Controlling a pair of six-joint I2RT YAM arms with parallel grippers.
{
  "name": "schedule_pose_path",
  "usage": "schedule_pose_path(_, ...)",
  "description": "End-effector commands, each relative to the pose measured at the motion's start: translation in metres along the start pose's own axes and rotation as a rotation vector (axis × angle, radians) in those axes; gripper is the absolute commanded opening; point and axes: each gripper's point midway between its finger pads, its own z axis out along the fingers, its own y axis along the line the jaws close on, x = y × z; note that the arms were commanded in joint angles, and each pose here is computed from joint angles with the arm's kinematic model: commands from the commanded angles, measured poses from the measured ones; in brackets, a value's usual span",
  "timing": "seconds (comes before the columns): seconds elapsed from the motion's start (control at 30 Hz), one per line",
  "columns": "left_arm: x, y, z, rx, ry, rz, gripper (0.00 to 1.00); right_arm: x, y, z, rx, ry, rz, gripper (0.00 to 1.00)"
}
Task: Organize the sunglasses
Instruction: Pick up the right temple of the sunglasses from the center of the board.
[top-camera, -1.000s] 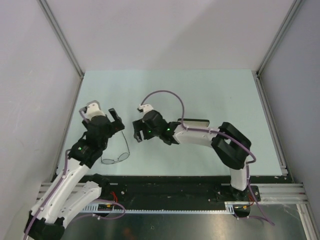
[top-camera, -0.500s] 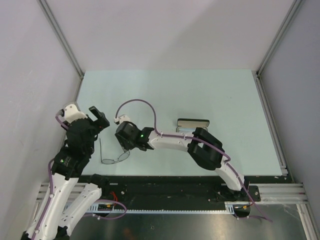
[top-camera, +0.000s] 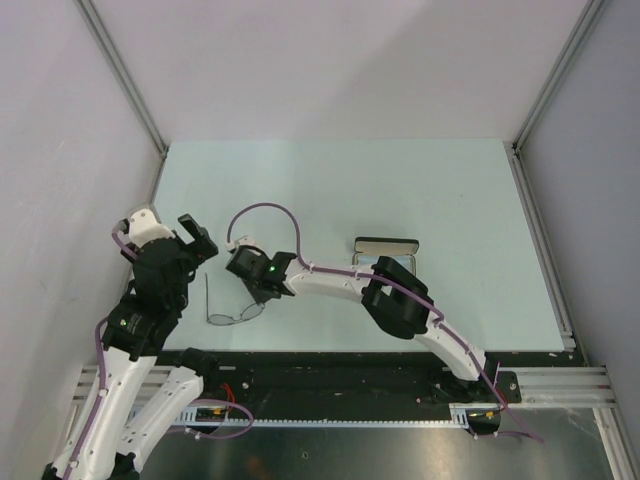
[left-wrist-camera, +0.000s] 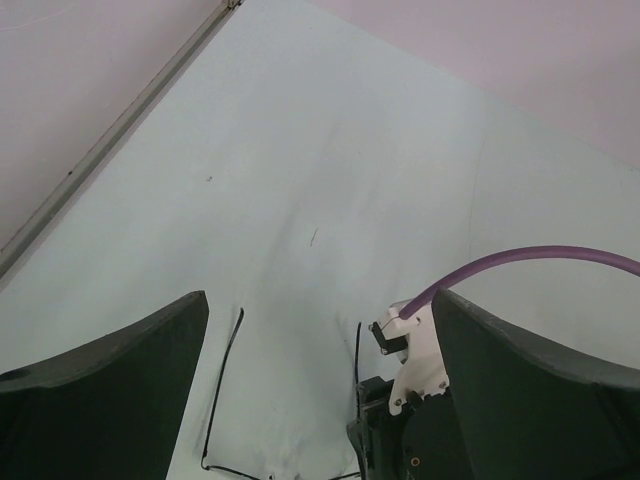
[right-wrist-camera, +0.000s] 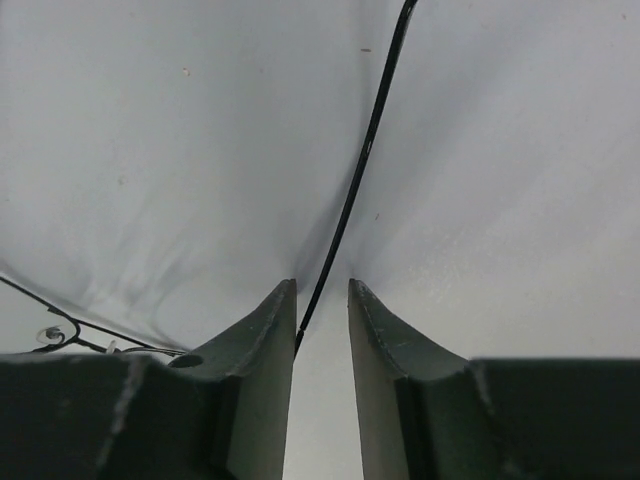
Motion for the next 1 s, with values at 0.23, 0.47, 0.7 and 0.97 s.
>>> schedule_pose_path(0.23, -0.006, 0.000, 0.000, -0.006, -0.012, 0.008, 1.00, -0.003, -0.015, -0.005, 0.032, 0.048, 0.008, 0.08)
schedule_pose_path(0.47, -0.008, -0.005, -0.001, 0.021, -0.004, 0.011, 1.00, -0.026, -0.038, -0.021, 0.011, -0.041, 0.070, 0.00)
schedule_pose_path(0.7, -0.009, -0.035, -0.004, 0.167, 0.045, 0.035, 1.00, -0.055, -0.112, -0.066, 0.078, -0.174, 0.126, 0.00)
schedule_pose_path(0.97, -0.012, -0.086, -0.016, 0.421, 0.110, 0.061, 1.00, -0.093, -0.206, -0.150, 0.233, -0.438, 0.111, 0.00)
